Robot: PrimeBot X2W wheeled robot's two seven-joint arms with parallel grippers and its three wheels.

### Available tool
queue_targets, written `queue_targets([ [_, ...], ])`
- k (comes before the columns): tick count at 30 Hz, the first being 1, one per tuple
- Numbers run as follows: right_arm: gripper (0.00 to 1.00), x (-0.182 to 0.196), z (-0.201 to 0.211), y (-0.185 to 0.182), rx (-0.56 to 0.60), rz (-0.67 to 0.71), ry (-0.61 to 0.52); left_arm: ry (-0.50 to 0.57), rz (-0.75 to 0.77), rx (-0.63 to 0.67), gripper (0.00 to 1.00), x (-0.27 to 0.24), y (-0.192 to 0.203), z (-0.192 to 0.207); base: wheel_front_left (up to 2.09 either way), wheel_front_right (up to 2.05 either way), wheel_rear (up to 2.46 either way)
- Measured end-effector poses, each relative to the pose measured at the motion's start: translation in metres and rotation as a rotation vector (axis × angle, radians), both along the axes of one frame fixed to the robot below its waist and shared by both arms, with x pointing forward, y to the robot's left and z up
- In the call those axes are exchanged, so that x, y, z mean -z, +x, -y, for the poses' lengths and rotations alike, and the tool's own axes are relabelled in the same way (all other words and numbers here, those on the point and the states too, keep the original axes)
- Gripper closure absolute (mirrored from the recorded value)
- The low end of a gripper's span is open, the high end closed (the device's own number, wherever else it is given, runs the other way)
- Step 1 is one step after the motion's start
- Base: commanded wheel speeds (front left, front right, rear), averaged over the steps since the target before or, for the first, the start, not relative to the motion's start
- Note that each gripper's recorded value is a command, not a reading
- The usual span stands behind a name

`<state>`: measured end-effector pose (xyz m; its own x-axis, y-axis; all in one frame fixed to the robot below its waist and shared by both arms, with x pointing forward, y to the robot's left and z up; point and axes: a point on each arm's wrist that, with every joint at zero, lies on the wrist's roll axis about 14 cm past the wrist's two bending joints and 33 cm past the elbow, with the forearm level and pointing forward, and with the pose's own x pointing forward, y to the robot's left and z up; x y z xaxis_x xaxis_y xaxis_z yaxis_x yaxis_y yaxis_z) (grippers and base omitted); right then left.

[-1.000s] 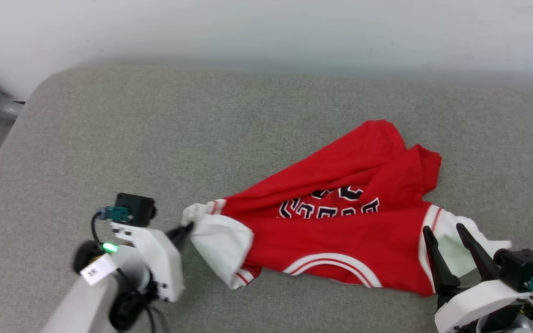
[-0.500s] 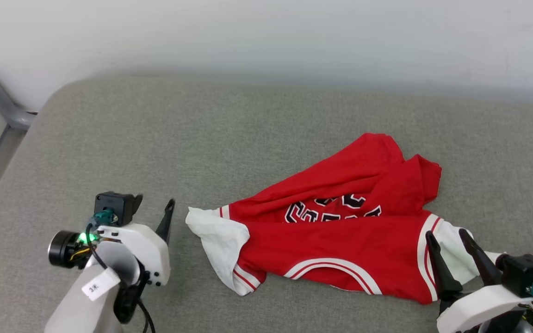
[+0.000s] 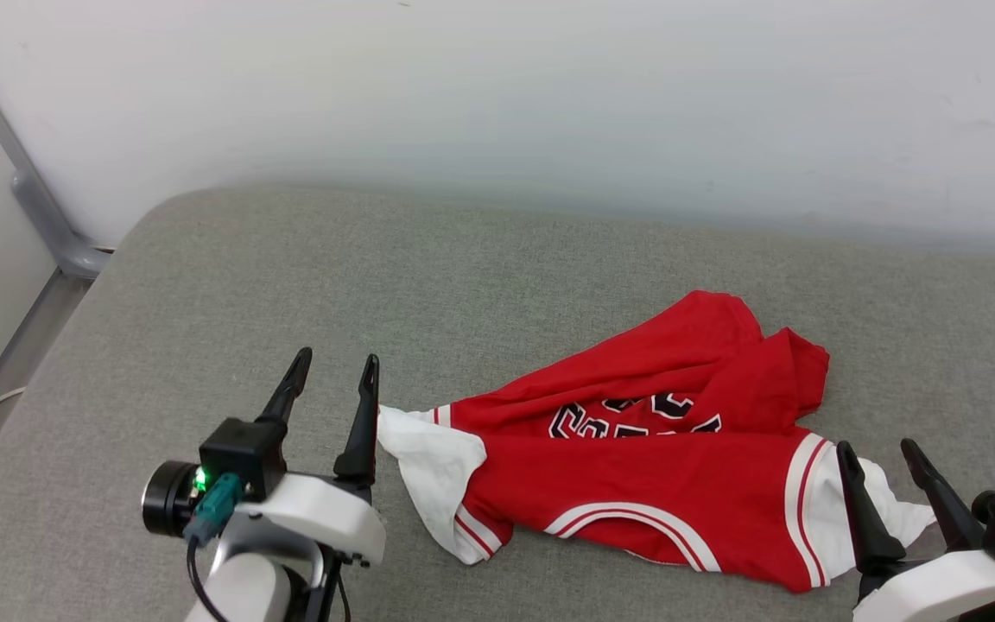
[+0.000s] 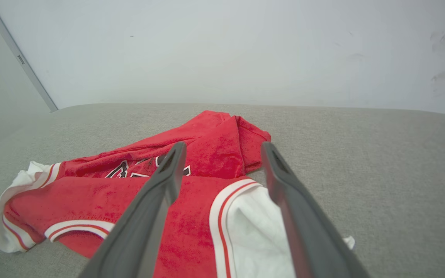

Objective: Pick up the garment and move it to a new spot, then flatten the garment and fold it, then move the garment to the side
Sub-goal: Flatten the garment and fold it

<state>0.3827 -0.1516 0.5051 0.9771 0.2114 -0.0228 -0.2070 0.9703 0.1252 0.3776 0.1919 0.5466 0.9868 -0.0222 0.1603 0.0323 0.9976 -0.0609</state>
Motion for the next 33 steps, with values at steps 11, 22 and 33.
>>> queue_targets([
  [11,0.00,0.010,-0.001,-0.004,0.000,-0.049,0.003,0.005,0.011,-0.041,0.00,0.008,-0.027,0.005,0.00,0.00,0.00],
  [22,0.00,0.059,-0.002,0.001,-0.115,-0.468,-0.170,0.017,-0.019,-0.017,0.00,0.019,-0.010,0.012,0.00,0.00,0.00],
  [33,0.00,0.087,-0.007,0.027,-0.234,-0.747,-0.396,0.017,-0.050,-0.040,0.00,0.029,0.003,0.002,0.00,0.00,0.00],
])
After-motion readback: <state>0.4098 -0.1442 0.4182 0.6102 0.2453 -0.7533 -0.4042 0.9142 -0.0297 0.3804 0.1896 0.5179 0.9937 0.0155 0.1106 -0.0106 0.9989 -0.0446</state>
